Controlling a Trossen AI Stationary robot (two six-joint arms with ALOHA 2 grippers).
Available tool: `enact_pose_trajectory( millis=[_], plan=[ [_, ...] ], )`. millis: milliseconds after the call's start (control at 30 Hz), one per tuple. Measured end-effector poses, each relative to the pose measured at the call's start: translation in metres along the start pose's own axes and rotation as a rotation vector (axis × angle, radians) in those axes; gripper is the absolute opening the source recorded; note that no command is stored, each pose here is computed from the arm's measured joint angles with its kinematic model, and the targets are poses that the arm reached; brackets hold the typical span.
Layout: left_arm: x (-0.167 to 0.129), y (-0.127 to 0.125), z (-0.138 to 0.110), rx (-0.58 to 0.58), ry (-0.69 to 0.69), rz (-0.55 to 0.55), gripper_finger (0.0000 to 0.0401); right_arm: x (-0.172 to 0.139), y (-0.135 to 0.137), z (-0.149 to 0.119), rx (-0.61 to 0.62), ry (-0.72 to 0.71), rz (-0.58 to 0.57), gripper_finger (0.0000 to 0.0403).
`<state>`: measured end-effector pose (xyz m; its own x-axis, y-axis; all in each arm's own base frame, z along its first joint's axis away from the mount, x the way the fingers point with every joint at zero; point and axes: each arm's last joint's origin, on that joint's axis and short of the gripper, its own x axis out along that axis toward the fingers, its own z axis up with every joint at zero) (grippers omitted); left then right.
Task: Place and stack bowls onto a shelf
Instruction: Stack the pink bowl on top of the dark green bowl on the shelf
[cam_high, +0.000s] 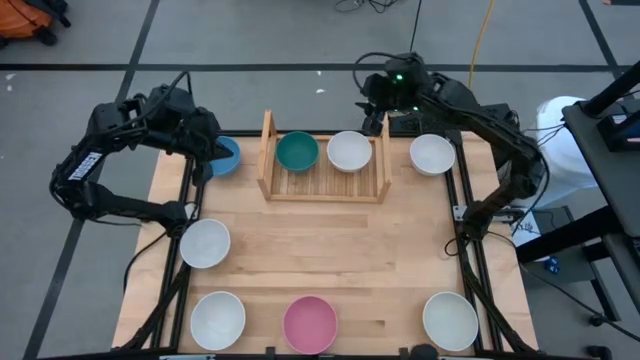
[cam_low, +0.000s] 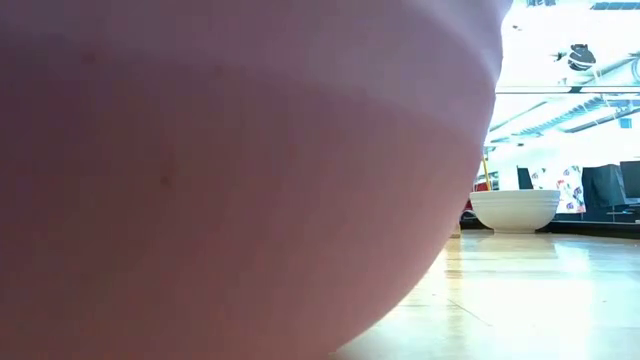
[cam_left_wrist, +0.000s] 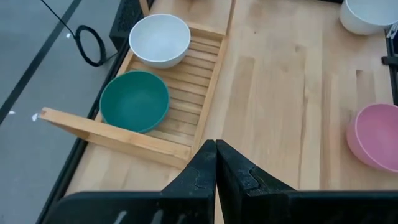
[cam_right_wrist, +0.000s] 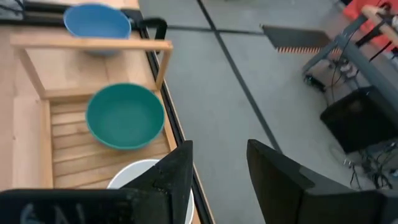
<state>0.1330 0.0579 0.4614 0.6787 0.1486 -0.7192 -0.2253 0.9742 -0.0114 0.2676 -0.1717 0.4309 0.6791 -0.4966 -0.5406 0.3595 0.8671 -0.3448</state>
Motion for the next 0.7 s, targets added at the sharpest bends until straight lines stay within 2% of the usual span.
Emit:
enact_pose_trajectory(
  millis=[300,467,567,700],
  plan=[
    [0.021,0.004,0.01,-0.092,0.058,-0.018,0.0041,-0.039,0.005,0.007,-0.006,-0.092,-0.006,0.0146],
    [0.041,0.004,0.018,-0.145,0.11,-0.155,0.0063,-0.047,0.006,0.008,-0.007,-0.108,-0.008,0.0146],
    [0.056,-0.003,0.024,-0.133,0.144,-0.249,0.0066,-0.05,0.006,0.007,-0.025,-0.109,-0.01,0.0146],
    [0.08,-0.016,0.031,-0.09,0.224,-0.303,0.0067,-0.062,0.004,0.008,-0.04,-0.139,-0.023,0.0146]
  ],
)
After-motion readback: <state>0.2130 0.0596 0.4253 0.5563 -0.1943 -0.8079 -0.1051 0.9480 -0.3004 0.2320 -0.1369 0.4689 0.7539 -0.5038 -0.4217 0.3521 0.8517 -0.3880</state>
